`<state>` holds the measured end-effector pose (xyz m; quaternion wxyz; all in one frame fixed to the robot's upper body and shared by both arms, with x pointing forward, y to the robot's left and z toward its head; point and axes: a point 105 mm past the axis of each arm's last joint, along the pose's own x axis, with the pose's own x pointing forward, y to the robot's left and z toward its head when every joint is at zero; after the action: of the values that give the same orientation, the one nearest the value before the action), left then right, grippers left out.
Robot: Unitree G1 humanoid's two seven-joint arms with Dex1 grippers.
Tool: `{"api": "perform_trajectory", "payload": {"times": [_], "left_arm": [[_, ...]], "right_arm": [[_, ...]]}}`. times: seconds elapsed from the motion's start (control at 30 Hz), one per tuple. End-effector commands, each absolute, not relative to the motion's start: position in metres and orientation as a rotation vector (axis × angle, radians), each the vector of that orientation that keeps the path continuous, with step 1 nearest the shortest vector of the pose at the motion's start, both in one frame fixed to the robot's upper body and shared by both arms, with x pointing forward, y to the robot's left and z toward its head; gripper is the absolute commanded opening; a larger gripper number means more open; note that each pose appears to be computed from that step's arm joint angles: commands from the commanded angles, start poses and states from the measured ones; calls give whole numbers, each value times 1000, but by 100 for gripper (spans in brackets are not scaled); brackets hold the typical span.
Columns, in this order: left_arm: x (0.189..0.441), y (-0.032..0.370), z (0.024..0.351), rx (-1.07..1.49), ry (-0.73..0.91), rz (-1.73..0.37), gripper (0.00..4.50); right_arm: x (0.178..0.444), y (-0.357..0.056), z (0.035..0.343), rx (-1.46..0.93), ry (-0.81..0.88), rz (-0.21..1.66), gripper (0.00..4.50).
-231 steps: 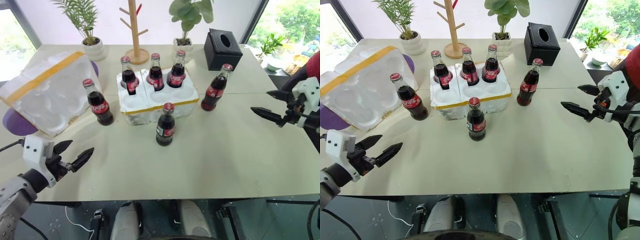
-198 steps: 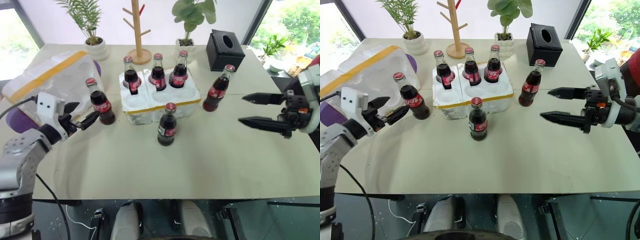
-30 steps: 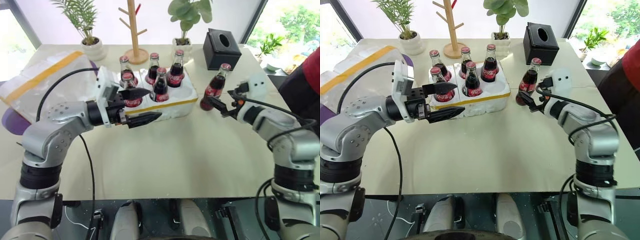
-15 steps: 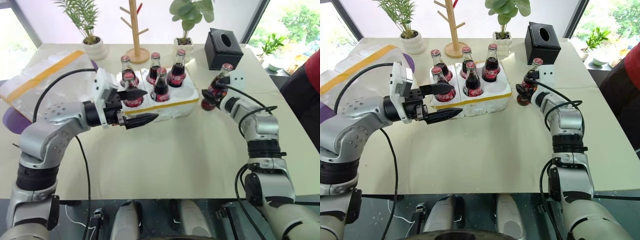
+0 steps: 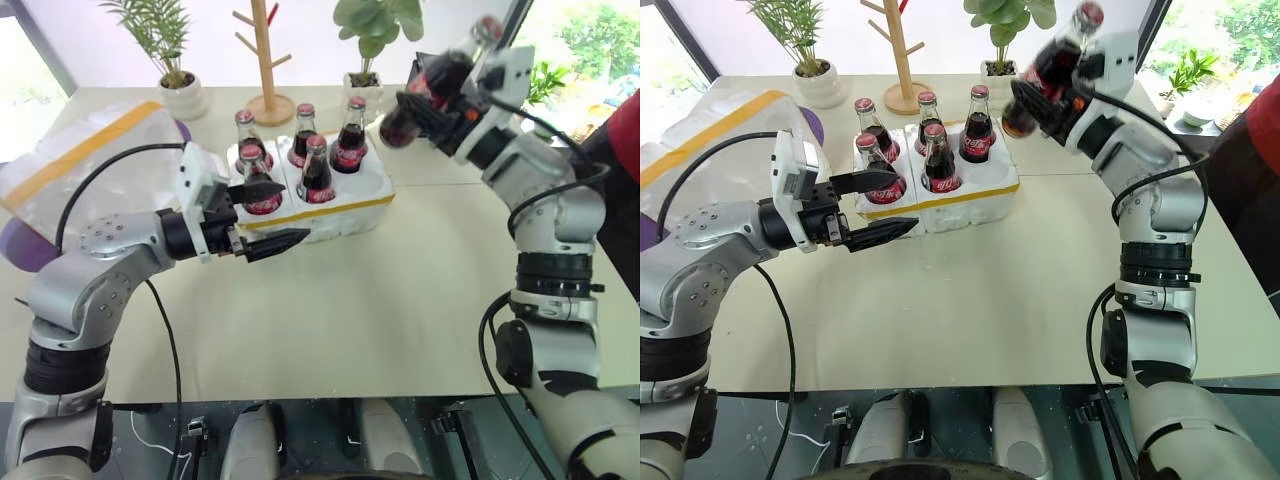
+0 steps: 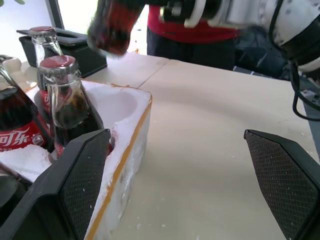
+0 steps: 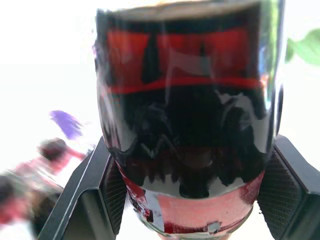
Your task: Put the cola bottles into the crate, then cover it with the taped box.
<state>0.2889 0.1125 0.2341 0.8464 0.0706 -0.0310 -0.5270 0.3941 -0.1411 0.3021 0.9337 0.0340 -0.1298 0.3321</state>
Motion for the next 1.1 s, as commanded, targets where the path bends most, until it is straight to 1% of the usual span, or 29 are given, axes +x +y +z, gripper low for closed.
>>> {"api": "perform_trajectory", "payload": {"times": [0.03, 0.23, 0.47, 0.63, 0.73, 0.77, 0.83, 0.93, 1.1], "left_arm": [[285, 114, 247, 180, -129, -1108, 450], [286, 113, 248, 184, -131, -1107, 450], [288, 115, 248, 189, -129, -1101, 450], [290, 116, 249, 198, -133, -1097, 450], [290, 118, 250, 210, -132, -1093, 450], [290, 119, 251, 214, -132, -1091, 450], [289, 122, 252, 223, -129, -1083, 450], [286, 133, 256, 236, -123, -1053, 450], [271, 171, 270, 259, -91, -949, 450]], "right_arm": [[387, -121, 305, 15, -274, 749, 276], [395, -114, 281, -69, -196, 734, 276], [398, -102, 231, -210, -29, 805, 276], [417, -94, 211, -236, 28, 784, 276], [429, -99, 202, -228, 71, 743, 427], [430, -100, 202, -227, 75, 739, 447], [430, -102, 209, -235, 54, 741, 447], [424, -111, 232, -224, 10, 748, 447], [392, -141, 278, -218, -49, 829, 447]]}}
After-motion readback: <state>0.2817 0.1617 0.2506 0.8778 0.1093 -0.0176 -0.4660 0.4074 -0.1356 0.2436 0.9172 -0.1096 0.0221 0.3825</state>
